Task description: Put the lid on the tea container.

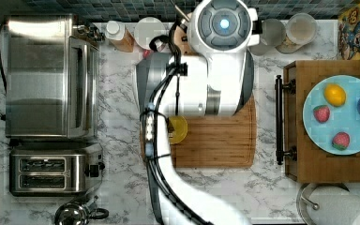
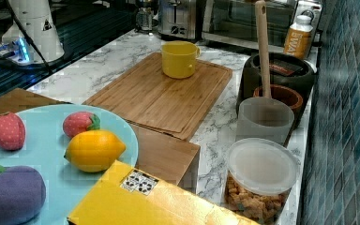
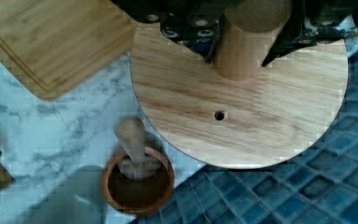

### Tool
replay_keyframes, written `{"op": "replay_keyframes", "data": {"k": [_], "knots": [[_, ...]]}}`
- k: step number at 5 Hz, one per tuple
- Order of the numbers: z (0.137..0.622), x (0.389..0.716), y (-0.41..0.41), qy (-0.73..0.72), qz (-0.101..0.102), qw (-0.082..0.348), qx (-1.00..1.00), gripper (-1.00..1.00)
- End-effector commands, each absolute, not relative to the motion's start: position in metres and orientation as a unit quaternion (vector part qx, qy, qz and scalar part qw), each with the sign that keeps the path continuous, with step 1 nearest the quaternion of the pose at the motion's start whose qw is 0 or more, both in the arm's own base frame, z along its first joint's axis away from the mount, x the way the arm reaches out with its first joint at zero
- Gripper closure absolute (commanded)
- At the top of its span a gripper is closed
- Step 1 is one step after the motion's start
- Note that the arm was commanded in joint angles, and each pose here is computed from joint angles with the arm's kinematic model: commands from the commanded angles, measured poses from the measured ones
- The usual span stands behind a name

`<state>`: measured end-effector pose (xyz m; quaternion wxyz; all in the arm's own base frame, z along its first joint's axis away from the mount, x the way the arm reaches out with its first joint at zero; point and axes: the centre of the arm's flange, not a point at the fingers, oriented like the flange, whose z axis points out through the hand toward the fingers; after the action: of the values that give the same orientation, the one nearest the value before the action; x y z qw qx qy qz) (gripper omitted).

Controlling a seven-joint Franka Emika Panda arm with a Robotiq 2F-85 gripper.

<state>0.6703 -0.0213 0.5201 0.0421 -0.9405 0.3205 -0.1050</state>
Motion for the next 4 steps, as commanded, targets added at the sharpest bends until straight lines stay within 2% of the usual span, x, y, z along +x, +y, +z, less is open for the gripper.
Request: {"op": "replay_keyframes", "data": {"k": [1, 4], "knots": [[0.587, 0.695, 0.007, 0.317, -0.190, 0.072, -0.926, 1.00], [0.570, 0.717, 0.012, 0.304, -0.194, 0.089, -0.929, 1.00]]}}
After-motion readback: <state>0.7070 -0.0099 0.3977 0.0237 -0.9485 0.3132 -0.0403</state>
